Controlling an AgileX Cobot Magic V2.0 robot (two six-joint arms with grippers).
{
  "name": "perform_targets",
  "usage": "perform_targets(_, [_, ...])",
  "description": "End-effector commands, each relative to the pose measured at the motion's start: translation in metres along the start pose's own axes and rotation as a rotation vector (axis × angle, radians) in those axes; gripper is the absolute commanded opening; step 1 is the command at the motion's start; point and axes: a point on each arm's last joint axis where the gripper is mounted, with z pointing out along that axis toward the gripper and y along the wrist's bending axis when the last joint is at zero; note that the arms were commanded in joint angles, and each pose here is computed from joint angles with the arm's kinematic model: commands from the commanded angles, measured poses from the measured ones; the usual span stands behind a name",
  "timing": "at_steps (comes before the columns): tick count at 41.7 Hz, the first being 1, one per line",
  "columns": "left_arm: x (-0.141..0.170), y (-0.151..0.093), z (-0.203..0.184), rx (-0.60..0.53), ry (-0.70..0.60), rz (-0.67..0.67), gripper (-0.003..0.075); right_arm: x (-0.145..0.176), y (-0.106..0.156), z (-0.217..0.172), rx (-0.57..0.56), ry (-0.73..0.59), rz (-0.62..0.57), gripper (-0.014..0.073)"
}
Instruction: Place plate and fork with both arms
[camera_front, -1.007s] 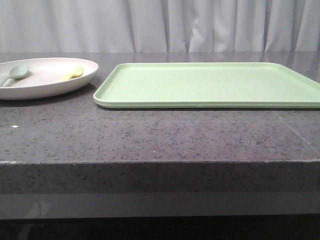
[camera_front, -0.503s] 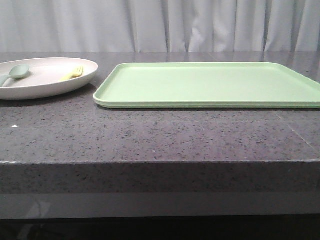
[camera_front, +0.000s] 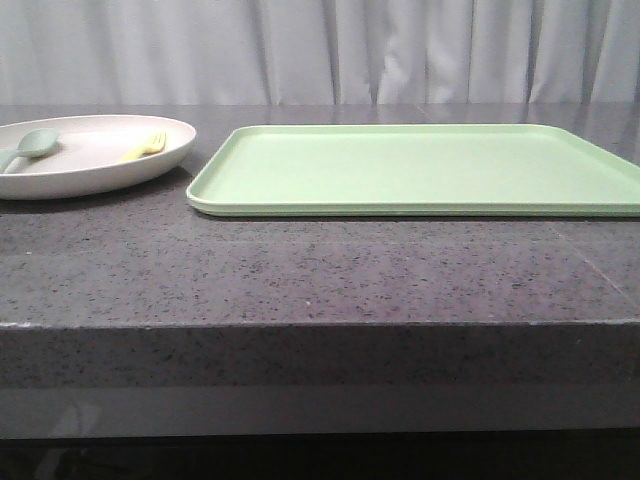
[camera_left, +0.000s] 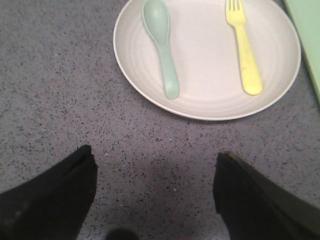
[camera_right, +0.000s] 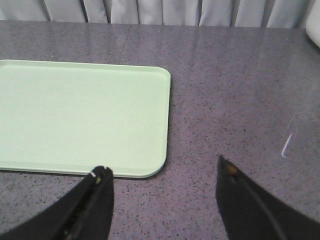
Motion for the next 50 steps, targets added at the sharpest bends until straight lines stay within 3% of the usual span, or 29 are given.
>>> perform_targets(1, [-0.02, 0.001, 0.008, -0.004, -0.04, -0.011, 0.0473, -0.017, 0.0, -0.003, 0.007, -0.091, -0.013, 0.0471])
perform_targets(11, [-0.047, 0.029, 0.047, -0.009, 0.027, -0.132, 0.0472, -0.017, 0.0, -0.003, 0.007, -0.091, -0.013, 0.0471])
perform_targets(19, [-0.062, 0.048, 0.076, 0.132, 0.021, -0.224, 0.0472, -0.017, 0.0, -0.003, 0.007, -0.091, -0.013, 0.0471])
perform_targets(26, [-0.069, 0.066, 0.104, 0.168, 0.075, -0.267, 0.0472, -0.017, 0.0, -0.003, 0.007, -0.091, -0.013, 0.0471])
perform_targets(50, [-0.095, 0.08, 0.172, 0.274, 0.16, -0.303, 0.0349, -0.017, 0.0, -0.003, 0.007, -0.091, -0.013, 0.0471])
